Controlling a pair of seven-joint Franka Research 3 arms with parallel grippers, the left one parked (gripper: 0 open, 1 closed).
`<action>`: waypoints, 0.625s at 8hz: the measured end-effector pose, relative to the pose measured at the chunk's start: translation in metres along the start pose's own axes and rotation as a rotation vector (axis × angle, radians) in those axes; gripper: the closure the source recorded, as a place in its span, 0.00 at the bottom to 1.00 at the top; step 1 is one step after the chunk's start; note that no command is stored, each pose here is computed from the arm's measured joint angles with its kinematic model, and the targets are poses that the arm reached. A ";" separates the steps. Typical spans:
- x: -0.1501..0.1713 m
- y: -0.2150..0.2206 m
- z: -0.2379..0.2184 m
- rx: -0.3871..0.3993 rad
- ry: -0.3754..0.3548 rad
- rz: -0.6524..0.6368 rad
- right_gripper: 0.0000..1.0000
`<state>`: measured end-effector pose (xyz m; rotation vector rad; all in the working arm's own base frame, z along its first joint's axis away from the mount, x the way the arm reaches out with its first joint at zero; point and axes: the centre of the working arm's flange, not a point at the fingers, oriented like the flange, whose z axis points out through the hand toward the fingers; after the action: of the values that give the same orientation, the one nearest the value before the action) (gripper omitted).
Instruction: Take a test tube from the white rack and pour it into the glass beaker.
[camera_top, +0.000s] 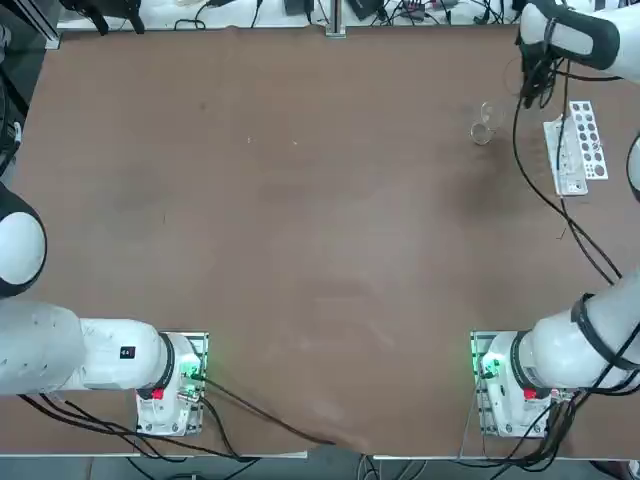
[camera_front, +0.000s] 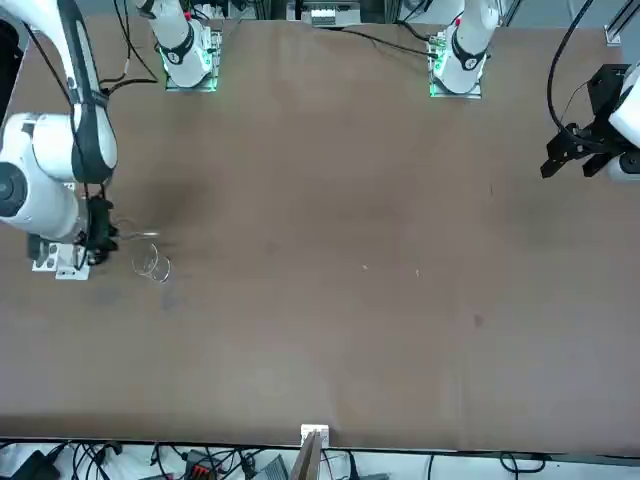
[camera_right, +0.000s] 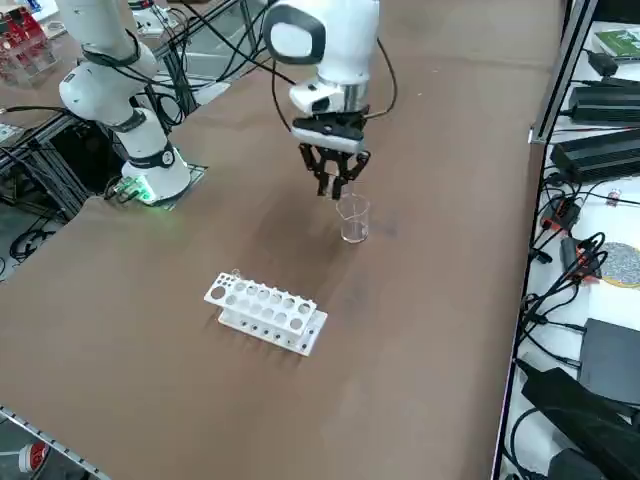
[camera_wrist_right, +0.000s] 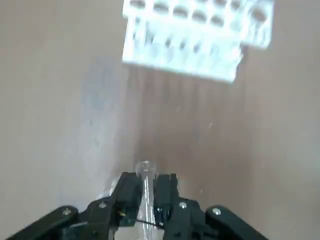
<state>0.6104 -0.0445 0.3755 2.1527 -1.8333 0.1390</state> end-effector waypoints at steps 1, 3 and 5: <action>0.014 0.007 -0.008 -0.019 0.115 -0.019 0.81; 0.044 0.013 -0.008 -0.039 0.358 -0.021 0.81; 0.070 0.014 0.012 -0.056 0.595 0.008 0.81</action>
<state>0.6080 -0.1162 0.3851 1.8004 -1.4731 0.6446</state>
